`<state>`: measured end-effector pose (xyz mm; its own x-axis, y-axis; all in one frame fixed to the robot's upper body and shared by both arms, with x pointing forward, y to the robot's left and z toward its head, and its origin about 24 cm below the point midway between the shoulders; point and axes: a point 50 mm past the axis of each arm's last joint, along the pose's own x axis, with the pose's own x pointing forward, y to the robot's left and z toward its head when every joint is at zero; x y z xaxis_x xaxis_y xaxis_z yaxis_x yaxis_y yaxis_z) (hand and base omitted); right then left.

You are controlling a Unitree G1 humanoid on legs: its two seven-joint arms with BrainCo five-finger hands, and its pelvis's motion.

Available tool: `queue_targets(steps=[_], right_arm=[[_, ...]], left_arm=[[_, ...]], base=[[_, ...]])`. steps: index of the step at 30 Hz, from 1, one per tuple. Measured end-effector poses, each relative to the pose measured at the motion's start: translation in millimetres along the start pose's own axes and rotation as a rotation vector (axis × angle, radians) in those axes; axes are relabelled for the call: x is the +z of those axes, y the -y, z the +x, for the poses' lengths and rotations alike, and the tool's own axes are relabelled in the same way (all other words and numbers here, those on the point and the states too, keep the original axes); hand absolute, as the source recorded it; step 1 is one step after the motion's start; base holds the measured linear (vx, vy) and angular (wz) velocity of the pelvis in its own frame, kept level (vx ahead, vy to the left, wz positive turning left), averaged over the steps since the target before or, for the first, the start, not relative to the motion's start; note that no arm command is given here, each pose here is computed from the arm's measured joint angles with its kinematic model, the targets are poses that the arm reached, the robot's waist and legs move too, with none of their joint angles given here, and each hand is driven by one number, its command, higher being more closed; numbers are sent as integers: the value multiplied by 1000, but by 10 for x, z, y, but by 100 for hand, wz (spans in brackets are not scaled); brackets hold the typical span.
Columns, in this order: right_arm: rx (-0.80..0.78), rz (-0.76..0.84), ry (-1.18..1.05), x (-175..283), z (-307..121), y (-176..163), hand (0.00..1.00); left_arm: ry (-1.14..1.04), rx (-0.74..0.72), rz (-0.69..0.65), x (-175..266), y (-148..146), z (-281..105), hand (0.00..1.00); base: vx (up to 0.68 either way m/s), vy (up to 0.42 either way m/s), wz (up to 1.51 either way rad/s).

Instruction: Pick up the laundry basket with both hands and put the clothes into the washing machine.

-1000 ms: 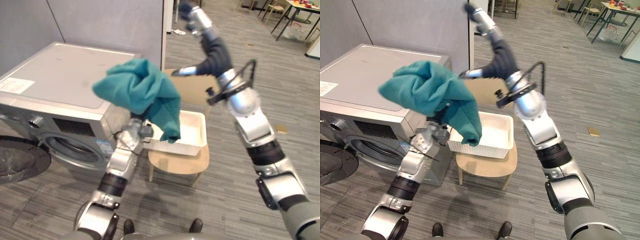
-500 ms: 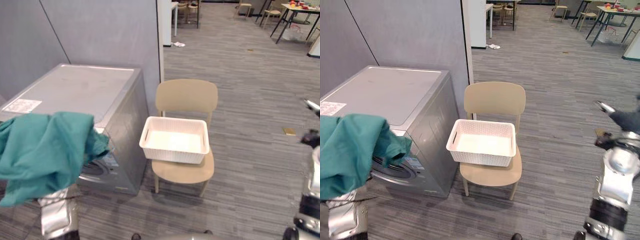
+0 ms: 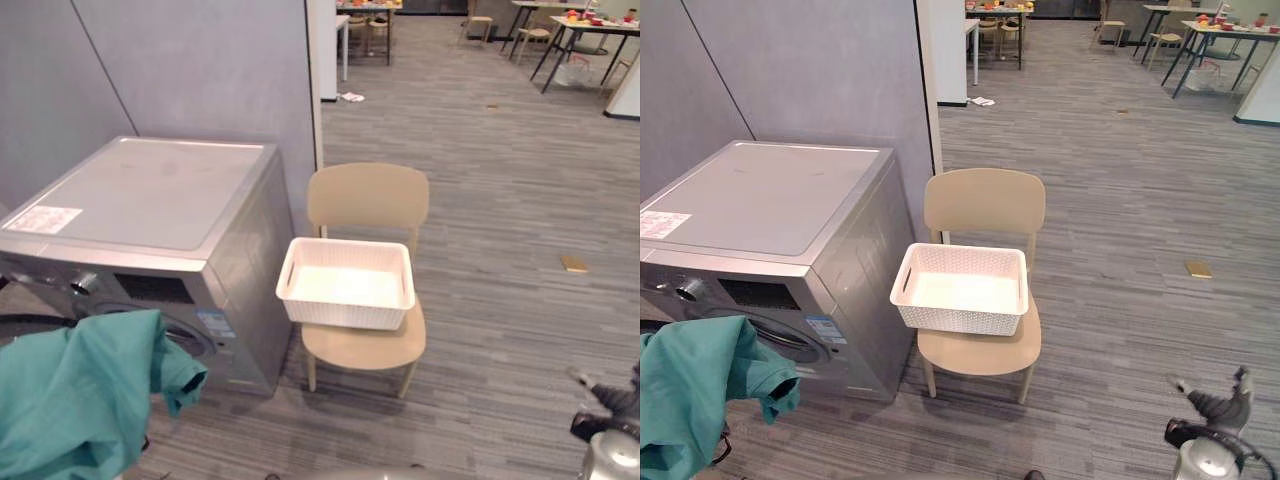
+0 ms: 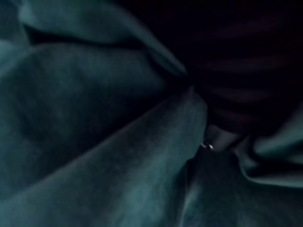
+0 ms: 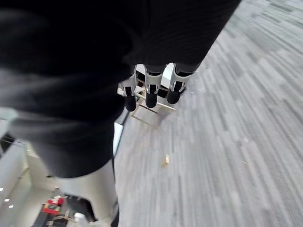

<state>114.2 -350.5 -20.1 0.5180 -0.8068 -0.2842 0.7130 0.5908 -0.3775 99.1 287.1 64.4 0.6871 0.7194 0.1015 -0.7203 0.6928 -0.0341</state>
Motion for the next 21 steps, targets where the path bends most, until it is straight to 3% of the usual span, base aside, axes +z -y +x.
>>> queue_targets(steps=[8,12,15,21], right_arm=[[399,149,-93,-249,-430,-912,0],[703,38,-214,-482,-711,-1550,0],[819,-62,-227,-548,-770,-1684,0],[828,-205,-204,-530,-552,-1650,0]], left_arm=[[-174,-61,-140,-361,188,-96,100],[-276,-83,-197,-567,297,-169,100],[-341,-93,-195,-702,342,-218,100],[-368,-117,-209,-753,441,-205,100]], base=[[23,-7,7],[16,-39,40],[44,-21,105],[106,64,140]])
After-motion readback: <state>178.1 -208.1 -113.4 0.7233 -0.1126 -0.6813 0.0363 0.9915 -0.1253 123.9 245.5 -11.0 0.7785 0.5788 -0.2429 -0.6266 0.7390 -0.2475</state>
